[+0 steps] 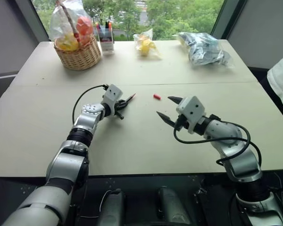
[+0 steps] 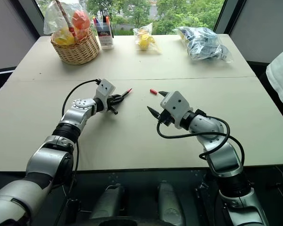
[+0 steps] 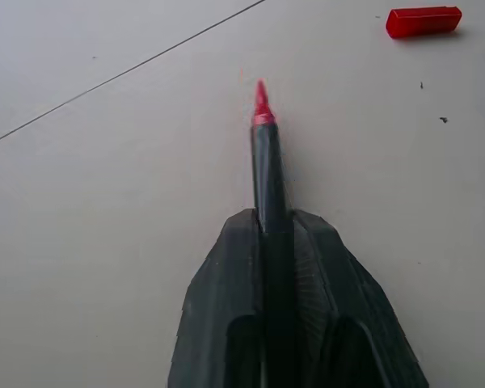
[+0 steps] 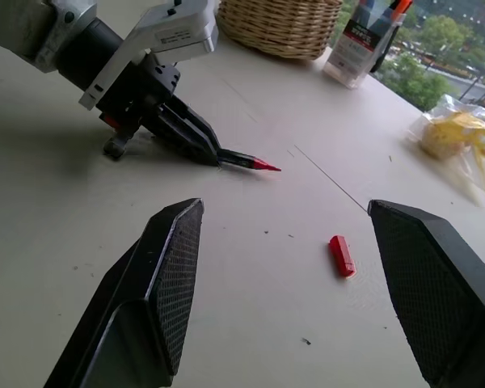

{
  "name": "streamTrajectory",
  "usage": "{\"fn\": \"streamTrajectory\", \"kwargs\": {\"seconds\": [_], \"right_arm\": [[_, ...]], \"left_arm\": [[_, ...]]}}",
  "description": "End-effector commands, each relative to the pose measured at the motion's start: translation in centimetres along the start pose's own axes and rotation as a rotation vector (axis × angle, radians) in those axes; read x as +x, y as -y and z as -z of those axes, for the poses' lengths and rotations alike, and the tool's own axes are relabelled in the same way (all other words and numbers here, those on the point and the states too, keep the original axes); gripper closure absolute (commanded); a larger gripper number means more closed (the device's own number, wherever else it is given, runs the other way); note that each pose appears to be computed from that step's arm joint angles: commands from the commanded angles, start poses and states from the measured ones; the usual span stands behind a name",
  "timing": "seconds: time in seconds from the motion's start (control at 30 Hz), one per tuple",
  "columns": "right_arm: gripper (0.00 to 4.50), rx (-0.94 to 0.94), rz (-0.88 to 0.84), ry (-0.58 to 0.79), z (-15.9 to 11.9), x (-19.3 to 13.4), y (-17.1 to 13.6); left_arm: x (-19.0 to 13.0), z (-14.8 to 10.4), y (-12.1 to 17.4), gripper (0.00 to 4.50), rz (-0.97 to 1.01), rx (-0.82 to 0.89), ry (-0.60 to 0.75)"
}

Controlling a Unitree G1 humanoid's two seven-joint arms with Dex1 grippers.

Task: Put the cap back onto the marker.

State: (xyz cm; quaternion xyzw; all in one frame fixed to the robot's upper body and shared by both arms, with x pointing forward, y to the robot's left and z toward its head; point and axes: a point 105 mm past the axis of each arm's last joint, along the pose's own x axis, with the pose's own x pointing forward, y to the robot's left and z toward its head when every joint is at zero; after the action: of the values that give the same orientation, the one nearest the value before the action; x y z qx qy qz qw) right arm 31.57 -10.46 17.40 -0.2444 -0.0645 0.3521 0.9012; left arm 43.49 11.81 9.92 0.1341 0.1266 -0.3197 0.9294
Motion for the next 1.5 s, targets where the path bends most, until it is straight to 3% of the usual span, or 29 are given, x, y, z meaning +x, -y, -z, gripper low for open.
{"fn": "streamTrajectory", "kwargs": {"seconds": [0.03,0.23,0.47,0.7,1.0,1.5], "right_arm": [[1.16,-0.028,0.02,0.036,-0.9,0.0,0.6],[1.16,-0.037,0.001,0.037,-0.8,0.3,0.7],[1.16,-0.013,-0.018,0.036,0.6,2.6,4.1],[1.16,0.063,-0.15,-0.005,3.4,6.2,5.5],[1.16,0.104,-0.209,-0.071,5.0,8.6,6.5],[1.16,0.143,-0.129,-0.118,5.1,10.5,6.8]], "left_arm": [[-0.7,2.7,-0.7,4.48,-0.02,-0.023,-0.095],[-1.7,3.0,-1.3,4.48,-0.012,-0.007,-0.087],[-5.8,-1.5,-2.8,4.48,0.076,0.097,0.053],[-11.2,-5.1,-1.8,4.48,0.174,0.148,0.166],[-15.6,-3.9,-0.1,4.48,0.257,0.158,0.077],[-17.1,-3.8,0.0,4.48,0.208,0.177,0.06]]}}
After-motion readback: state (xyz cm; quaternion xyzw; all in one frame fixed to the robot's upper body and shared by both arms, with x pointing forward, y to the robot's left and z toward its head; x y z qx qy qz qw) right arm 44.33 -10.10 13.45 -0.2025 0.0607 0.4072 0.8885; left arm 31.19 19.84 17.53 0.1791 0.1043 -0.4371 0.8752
